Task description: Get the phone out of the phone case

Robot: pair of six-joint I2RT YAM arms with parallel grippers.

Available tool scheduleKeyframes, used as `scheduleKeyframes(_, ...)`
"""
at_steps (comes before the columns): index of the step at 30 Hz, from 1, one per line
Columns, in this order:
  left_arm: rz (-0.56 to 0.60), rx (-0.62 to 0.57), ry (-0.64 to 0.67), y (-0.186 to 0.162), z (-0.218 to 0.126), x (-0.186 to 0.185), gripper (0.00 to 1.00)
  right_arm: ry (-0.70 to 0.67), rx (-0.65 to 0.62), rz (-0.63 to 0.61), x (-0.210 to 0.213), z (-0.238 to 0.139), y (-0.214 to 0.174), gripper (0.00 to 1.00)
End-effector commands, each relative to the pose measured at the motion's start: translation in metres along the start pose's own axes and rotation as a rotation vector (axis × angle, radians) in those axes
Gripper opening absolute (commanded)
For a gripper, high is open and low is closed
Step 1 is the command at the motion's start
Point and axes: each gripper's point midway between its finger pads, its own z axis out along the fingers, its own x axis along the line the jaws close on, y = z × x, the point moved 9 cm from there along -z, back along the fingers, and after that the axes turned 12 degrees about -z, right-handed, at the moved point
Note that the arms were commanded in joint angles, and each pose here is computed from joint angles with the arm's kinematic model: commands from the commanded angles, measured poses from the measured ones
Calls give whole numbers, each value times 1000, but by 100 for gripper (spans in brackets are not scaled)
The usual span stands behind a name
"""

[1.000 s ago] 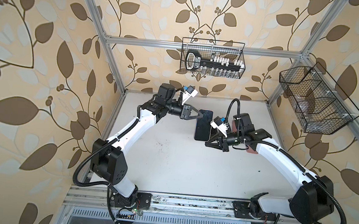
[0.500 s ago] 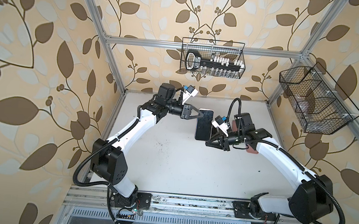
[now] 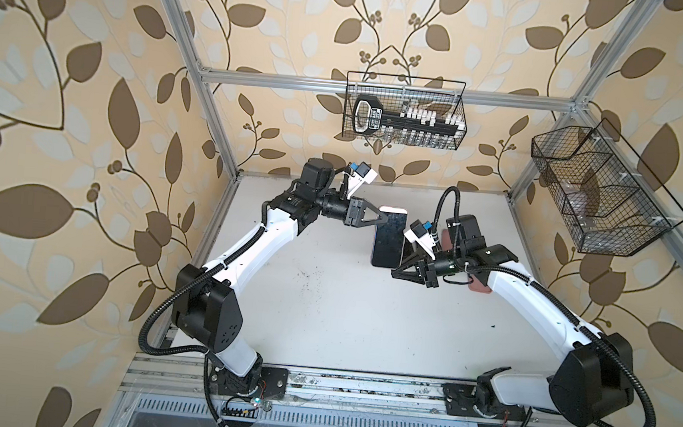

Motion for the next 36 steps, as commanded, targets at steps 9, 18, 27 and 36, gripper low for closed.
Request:
scheduleKeyframes(9, 108, 20, -104, -8, 2, -38, 0, 37, -32, -56, 3, 3, 14, 6)
scheduleKeyframes(18, 121, 16, -107, -12, 3, -44, 0, 46, -59, -68, 8, -2, 19, 22)
scheduleKeyframes(27, 126, 31, -119, -14, 10, -46, 0, 32, -86, -59, 5, -5, 21, 28)
scheduleKeyframes(36, 130, 38, -128, -15, 13, -50, 0, -69, -94, -49, -3, -9, 19, 30)
